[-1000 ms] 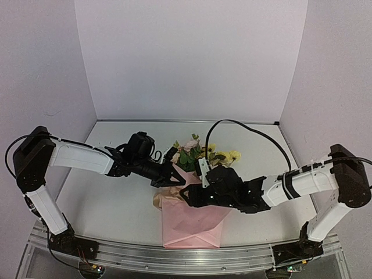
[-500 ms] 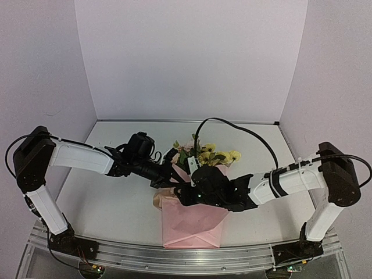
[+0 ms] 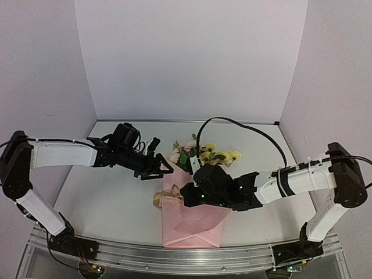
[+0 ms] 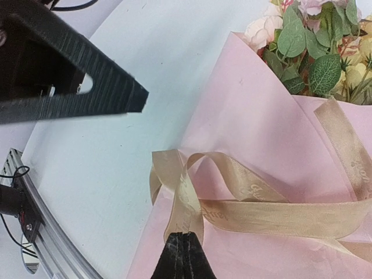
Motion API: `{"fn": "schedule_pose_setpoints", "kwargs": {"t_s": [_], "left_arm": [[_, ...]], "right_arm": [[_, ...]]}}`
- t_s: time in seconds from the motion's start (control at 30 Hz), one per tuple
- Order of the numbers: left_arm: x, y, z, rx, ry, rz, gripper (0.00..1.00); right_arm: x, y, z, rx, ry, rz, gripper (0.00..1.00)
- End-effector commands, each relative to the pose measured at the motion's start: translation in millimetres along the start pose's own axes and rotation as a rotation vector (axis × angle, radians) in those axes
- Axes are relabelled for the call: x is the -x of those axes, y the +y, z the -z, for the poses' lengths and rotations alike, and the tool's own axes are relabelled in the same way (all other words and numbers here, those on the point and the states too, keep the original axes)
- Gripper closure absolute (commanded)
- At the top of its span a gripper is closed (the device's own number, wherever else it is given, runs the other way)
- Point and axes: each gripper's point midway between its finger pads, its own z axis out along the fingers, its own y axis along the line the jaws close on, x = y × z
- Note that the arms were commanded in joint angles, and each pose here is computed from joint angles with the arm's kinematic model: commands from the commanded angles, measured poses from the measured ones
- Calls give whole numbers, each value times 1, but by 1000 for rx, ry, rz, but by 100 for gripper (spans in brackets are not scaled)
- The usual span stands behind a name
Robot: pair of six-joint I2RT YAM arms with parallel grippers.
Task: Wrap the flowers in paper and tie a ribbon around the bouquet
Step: Cross the ribbon over the folded bouquet.
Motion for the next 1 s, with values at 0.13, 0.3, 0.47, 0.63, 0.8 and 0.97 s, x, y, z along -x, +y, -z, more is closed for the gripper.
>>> {"fn": "schedule_pose_setpoints", "kwargs": {"t_s": [0.13, 0.3, 0.47, 0.63, 0.8, 0.97], "left_arm": [[-5, 62, 27, 327, 16, -90, 45], [-18, 71, 19, 394, 97, -196, 48], [-26, 77, 2, 490, 173, -282, 45], [-26, 68, -16, 451, 204, -325, 42], [-24, 64, -28, 417, 230, -326, 46], [-31, 55, -30, 363, 259, -321, 51]], "right_arm": [[28, 14, 27, 14, -35, -32, 100], [31, 18, 33, 13, -15, -56, 100], [35, 25, 40, 41, -10, -83, 100], [38, 25, 46, 49, -19, -92, 100], [38, 23, 49, 48, -21, -106, 100], [40, 21, 53, 46, -30, -114, 100]]}}
